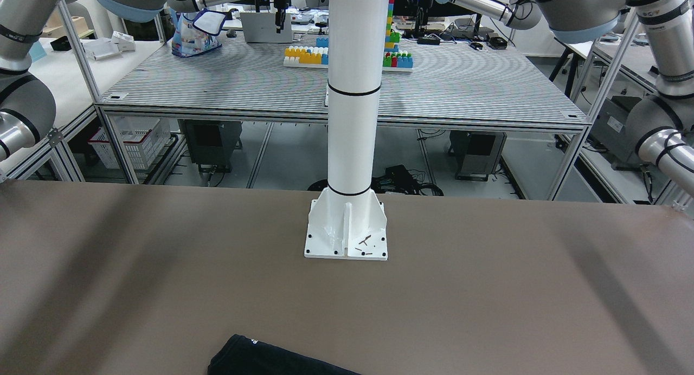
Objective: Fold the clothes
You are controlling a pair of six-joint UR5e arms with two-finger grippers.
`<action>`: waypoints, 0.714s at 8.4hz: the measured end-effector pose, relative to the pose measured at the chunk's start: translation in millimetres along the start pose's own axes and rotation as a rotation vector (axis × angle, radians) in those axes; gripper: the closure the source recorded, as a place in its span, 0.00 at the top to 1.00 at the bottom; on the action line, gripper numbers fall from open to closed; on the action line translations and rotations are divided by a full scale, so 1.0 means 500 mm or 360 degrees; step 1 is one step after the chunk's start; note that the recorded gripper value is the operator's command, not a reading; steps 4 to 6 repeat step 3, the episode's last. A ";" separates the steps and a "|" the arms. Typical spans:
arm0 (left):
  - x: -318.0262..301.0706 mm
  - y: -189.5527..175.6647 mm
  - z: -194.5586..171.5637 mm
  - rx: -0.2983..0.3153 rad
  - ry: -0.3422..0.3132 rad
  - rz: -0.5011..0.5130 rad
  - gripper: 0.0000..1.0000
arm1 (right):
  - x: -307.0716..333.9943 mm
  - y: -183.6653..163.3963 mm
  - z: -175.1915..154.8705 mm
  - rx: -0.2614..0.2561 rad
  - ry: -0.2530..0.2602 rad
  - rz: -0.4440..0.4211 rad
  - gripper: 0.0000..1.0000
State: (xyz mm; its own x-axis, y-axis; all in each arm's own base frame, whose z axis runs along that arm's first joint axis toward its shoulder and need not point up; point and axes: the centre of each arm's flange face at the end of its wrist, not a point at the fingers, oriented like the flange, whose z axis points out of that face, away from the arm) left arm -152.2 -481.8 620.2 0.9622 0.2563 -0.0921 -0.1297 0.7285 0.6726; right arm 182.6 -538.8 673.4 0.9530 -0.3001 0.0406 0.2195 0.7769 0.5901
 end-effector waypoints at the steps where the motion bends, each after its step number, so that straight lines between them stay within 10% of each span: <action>1: 0.000 -0.001 -0.021 0.0021 -0.0005 -0.0002 1.00 | 0.002 -0.002 -0.003 0.0007 0.0002 0.0007 0.95; 6: 0.005 -0.018 -0.053 0.0062 -0.0012 0.0001 1.00 | 0.004 -0.005 -0.006 0.0014 0.0005 0.0016 0.95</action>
